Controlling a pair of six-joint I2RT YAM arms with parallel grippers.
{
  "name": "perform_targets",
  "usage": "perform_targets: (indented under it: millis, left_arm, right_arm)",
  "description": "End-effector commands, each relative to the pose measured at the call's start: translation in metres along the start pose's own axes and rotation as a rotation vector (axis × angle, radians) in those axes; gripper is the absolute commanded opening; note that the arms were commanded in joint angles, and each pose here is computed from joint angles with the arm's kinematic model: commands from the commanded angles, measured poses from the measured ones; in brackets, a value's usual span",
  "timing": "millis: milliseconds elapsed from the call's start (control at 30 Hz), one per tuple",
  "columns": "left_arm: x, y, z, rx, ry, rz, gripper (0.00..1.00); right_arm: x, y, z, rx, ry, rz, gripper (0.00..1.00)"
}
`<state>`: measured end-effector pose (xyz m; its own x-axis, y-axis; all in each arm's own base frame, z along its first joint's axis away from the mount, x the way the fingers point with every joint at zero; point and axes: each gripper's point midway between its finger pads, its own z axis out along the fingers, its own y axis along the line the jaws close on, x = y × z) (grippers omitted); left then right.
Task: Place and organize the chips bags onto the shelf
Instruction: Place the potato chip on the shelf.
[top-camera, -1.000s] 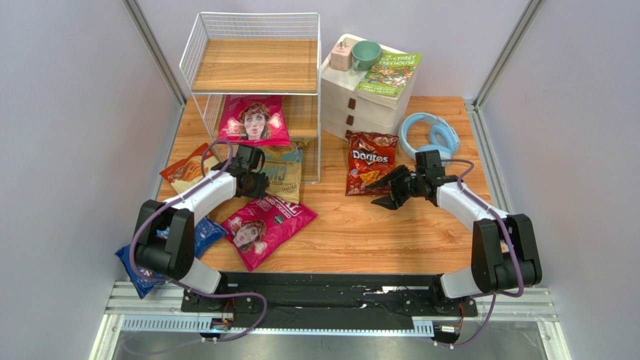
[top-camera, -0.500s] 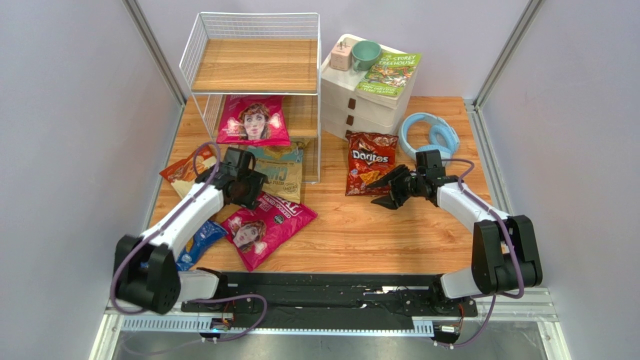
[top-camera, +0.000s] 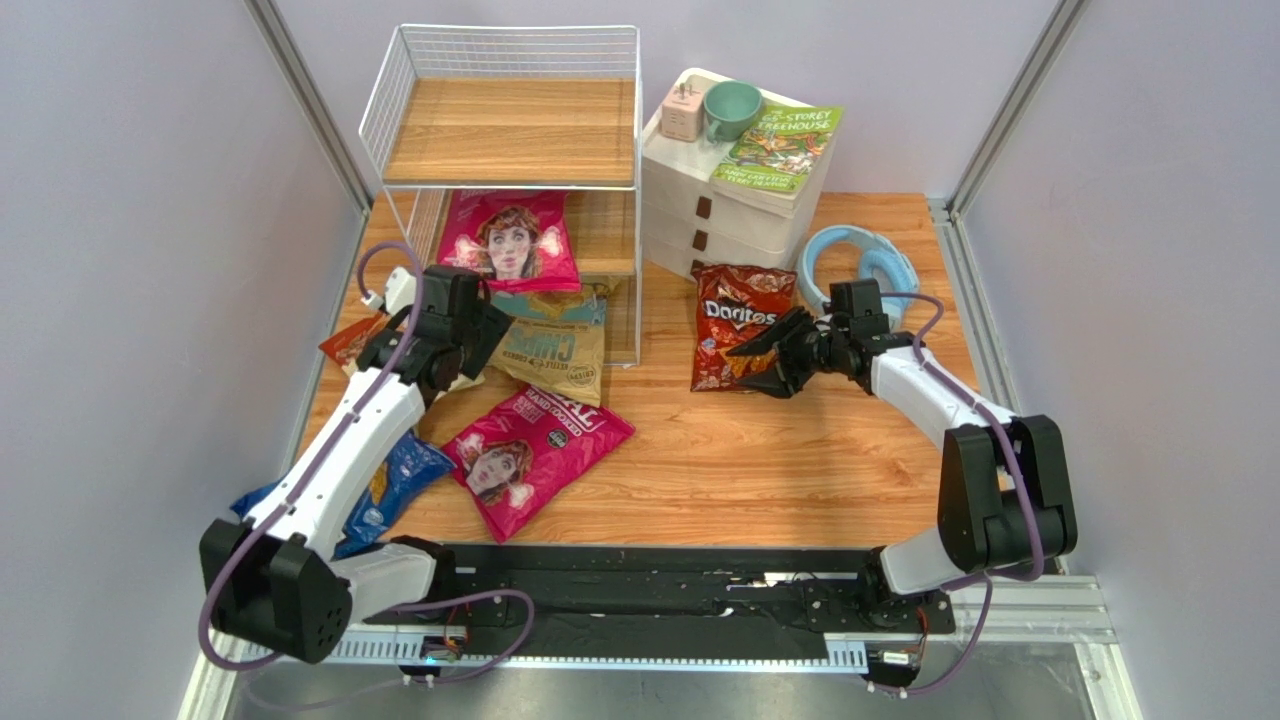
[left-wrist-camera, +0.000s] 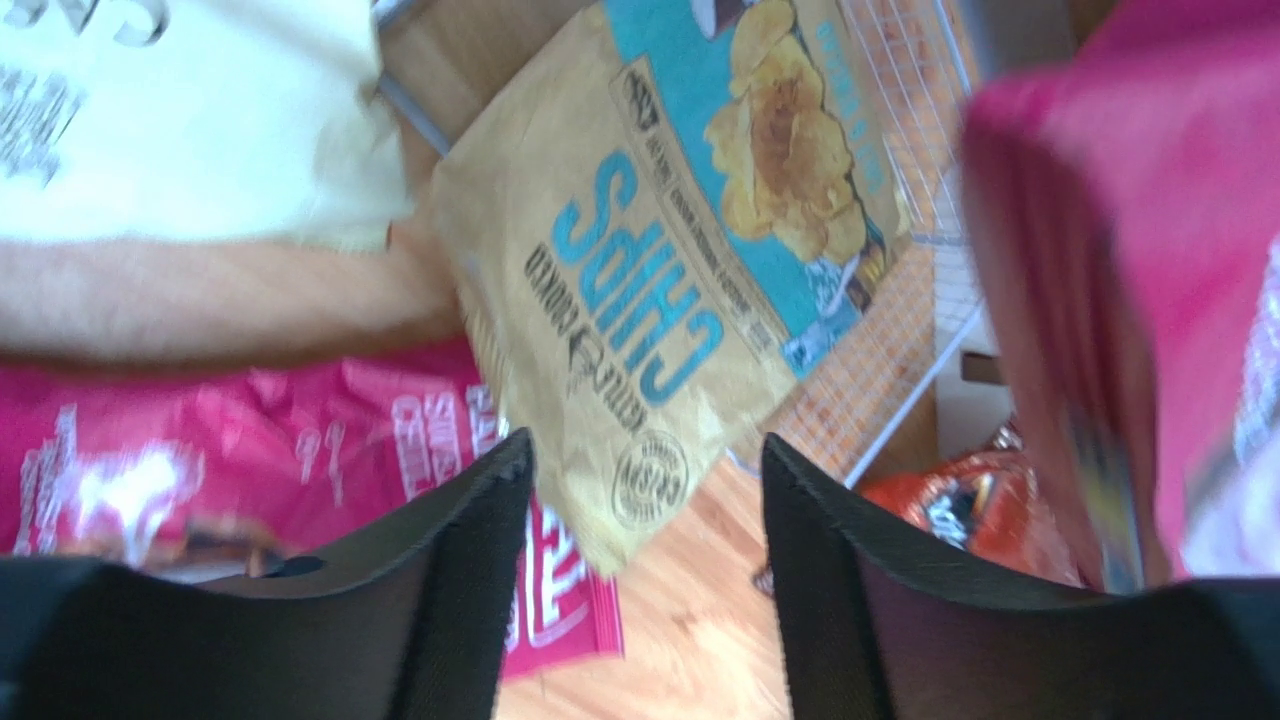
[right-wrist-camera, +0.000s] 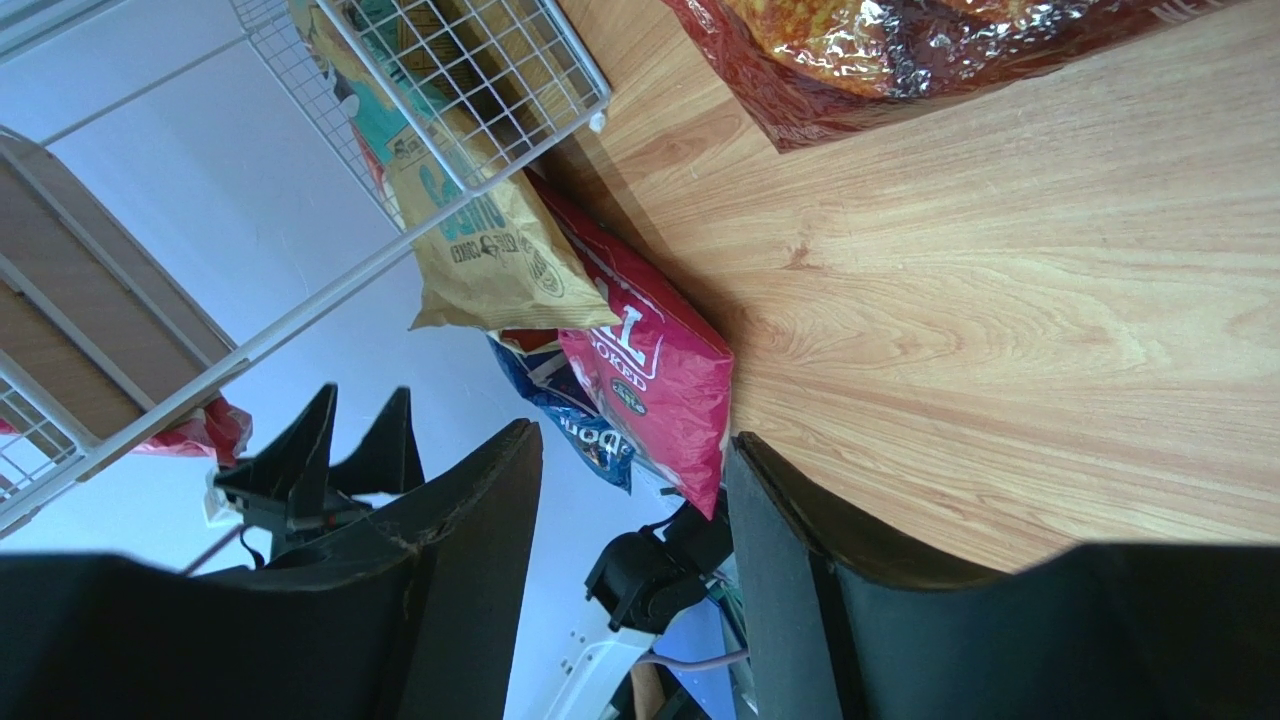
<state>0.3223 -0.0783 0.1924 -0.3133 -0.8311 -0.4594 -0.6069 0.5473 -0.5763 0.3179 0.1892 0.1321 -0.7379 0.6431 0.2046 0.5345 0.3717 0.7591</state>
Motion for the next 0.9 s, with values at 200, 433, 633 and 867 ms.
perform_targets:
  millis: [200, 433, 633, 867]
  left_arm:
    - [0.007, 0.015, 0.045, -0.041, -0.038, 0.126, 0.48]
    - [0.023, 0.048, 0.062, -0.100, -0.027, 0.146, 0.43]
    - [0.041, 0.076, 0.074, -0.205, 0.029, 0.157, 0.50]
    - [0.049, 0.091, 0.071, -0.249, 0.066, 0.177, 0.60]
  right_arm:
    - [0.008, -0.002, -0.003, -0.012, 0.030, -0.051, 0.53]
    - [0.008, 0.001, -0.001, -0.011, 0.048, -0.051, 0.53]
    - [0.008, 0.005, -0.001, -0.006, 0.057, -0.063, 0.53]
    - [0.006, 0.006, 0.000, -0.005, 0.061, -0.058, 0.53]
